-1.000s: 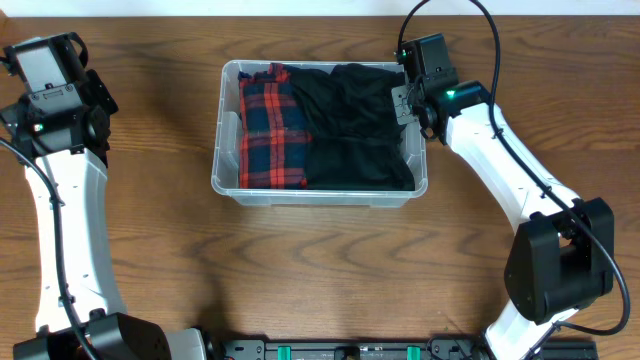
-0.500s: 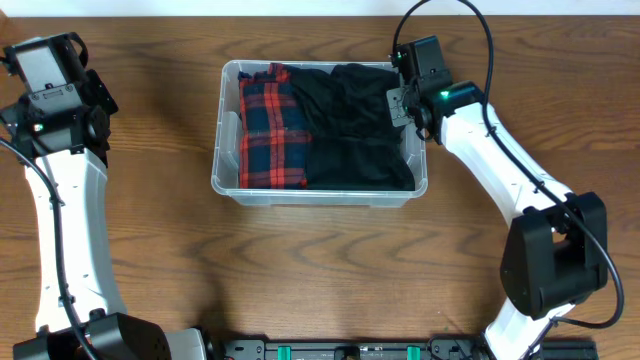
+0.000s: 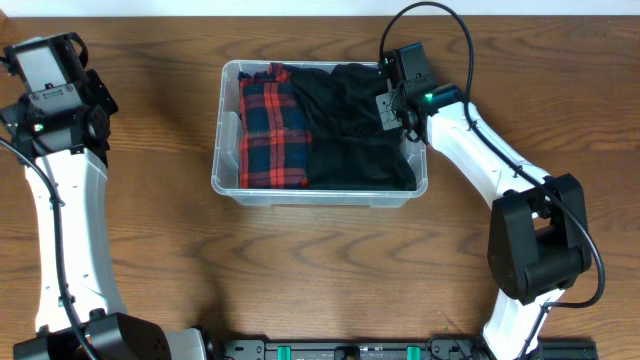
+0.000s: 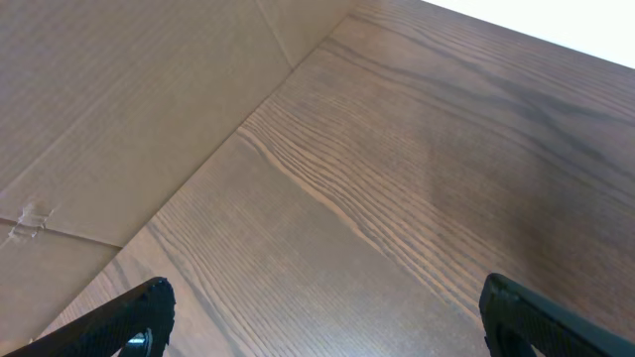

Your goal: Pack container

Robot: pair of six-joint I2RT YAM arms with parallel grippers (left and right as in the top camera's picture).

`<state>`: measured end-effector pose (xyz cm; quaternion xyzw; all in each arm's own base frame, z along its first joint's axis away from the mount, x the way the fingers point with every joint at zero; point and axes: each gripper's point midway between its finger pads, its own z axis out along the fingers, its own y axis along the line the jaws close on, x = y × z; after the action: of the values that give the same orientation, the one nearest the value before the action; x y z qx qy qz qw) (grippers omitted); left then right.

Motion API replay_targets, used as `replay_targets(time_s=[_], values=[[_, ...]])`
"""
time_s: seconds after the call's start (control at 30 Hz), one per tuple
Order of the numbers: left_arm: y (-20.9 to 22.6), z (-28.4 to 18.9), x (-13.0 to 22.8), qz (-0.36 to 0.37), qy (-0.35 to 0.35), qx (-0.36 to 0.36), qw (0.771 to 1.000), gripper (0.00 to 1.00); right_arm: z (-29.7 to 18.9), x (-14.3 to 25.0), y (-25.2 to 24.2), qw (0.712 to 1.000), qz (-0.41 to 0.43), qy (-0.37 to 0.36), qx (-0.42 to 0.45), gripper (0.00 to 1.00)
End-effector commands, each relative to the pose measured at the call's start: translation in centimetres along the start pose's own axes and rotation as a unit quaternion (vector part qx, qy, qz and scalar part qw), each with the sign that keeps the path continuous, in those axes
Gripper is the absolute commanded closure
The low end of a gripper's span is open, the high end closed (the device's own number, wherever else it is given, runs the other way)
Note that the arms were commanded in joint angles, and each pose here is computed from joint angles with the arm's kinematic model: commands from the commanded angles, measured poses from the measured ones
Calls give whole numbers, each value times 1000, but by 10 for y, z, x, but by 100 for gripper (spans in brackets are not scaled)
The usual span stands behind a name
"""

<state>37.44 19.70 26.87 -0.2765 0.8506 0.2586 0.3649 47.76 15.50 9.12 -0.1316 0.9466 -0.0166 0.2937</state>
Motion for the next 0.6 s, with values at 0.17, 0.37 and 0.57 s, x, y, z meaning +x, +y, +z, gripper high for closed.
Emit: replay_targets(time_s=[0.17, 0.37, 0.57], values=[[2, 3, 3, -5, 4, -7, 1000, 2, -42, -26, 15, 998, -13, -47, -25, 51], [2, 3, 3, -5, 4, -7, 1000, 2, -90, -45, 31, 994, -24, -96, -44, 22], [2, 3, 3, -5, 4, -6, 1000, 2, -107, -37, 59, 993, -50, -90, -65, 16]])
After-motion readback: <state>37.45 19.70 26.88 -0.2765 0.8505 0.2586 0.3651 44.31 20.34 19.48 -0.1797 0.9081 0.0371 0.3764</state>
